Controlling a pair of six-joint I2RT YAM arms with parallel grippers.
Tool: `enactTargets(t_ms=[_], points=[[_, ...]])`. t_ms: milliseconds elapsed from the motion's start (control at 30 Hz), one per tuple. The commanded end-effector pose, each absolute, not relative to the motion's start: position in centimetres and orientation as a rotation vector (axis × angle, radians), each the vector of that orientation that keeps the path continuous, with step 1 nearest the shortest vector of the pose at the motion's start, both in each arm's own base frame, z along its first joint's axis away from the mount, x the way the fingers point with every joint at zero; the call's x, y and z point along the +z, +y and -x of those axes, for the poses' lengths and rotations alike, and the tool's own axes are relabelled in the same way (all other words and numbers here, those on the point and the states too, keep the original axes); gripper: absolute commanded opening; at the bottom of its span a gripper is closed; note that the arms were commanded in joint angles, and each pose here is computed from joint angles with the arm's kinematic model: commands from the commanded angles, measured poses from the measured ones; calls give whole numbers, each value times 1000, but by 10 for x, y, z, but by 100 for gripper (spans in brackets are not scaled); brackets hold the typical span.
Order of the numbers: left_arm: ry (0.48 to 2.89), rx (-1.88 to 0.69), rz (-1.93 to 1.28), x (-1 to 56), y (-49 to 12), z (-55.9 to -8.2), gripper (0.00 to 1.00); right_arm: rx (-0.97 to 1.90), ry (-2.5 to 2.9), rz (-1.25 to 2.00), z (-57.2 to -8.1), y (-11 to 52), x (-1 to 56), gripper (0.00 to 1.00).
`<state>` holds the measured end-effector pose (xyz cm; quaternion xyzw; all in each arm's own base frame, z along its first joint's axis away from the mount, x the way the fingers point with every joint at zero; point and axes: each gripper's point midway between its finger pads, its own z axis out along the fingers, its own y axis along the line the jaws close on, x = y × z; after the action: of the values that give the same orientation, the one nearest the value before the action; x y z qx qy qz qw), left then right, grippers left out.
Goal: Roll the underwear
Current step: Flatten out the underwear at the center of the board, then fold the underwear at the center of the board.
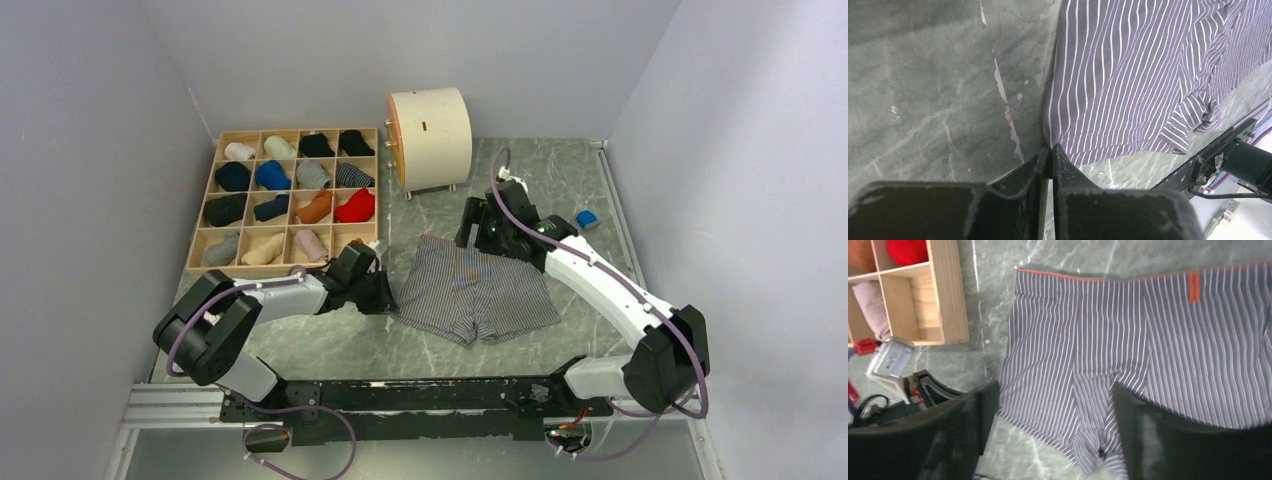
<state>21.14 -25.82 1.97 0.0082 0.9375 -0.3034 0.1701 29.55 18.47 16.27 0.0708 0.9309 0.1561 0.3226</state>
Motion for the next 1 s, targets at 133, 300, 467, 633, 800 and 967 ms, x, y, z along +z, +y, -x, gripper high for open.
enactTargets(t_ms=[133,300,467,633,800,967], points=[[2771,-739,-30,-5,-239,-195,5,578,2386,-188,-320,211,143,96],[2759,-724,-29,-2,-236,-197,5,405,2509,-155,-340,242,111,68],[2758,-726,-26,-2,-234,-196,5,246,2484,-134,-363,278,105,58],[2743,-750,-16,1,-235,-198,9,89,2465,-119,-378,297,91,52],[2751,-747,-12,0,-234,-197,25,-17,2463,-115,-387,301,75,51],[2751,-746,-20,1,-233,-196,34,-100,2468,-97,-394,298,62,50]])
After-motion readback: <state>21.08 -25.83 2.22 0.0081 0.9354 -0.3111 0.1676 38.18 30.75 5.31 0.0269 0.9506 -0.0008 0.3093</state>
